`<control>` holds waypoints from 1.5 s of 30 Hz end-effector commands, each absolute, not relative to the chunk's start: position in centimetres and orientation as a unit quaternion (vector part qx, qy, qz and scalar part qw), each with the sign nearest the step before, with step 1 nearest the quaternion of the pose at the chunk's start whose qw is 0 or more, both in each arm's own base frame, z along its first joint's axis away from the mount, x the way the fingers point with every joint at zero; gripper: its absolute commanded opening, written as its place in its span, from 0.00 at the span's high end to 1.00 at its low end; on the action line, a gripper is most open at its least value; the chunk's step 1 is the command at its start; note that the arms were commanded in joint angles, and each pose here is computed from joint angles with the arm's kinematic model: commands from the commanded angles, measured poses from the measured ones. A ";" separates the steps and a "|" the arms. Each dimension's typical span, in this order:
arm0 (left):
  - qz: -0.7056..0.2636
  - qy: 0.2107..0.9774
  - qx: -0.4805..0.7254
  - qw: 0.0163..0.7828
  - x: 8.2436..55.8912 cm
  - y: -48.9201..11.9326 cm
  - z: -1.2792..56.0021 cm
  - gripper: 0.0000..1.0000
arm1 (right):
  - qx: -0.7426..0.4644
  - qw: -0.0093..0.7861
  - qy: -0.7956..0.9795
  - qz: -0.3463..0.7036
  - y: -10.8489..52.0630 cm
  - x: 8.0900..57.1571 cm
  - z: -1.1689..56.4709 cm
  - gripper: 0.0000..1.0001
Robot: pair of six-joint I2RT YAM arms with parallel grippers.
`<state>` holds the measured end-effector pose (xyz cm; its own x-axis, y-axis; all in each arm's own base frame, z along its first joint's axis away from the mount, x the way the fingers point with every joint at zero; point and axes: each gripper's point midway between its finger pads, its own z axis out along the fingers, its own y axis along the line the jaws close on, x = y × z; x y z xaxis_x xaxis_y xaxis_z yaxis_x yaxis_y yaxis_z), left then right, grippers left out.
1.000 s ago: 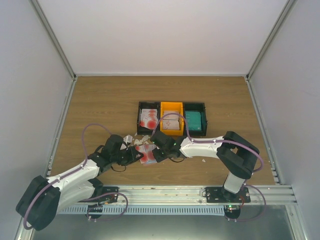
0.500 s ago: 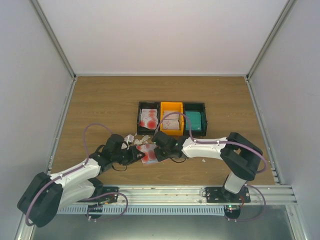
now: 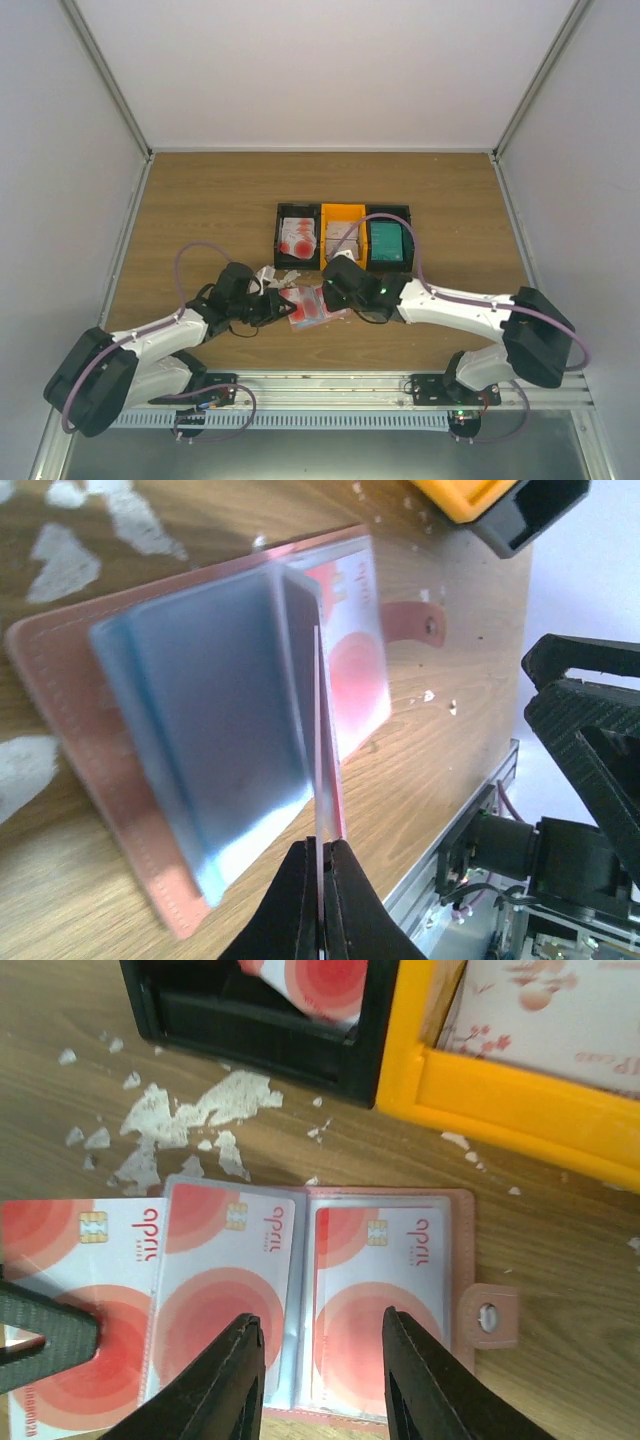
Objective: Put the credit cards into the card holder
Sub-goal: Turn over the card slot in the card holder, then insert the credit card into the card holder.
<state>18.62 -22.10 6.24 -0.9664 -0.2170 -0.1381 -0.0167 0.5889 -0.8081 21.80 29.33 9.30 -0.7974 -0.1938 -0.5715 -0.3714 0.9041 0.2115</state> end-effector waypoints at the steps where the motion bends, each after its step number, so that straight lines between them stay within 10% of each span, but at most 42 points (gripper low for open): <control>1: -0.494 0.857 -0.022 0.143 20.1 -24.1 9.5 1.00 | -0.109 0.316 0.930 0.155 27.6 22.5 10.8 0.66; 13: -0.517 0.846 0.026 0.126 22.0 -28.2 10.0 1.00 | -0.064 0.351 0.920 0.166 24.6 23.1 13.4 0.65; 29: -0.433 0.879 0.001 0.199 22.9 -24.8 10.7 1.00 | -0.156 0.261 0.939 0.158 23.9 20.8 8.2 0.38; 45: -0.473 0.858 -0.027 0.198 20.3 -23.5 8.0 1.00 | -0.145 0.240 0.948 0.148 24.4 20.5 3.2 0.38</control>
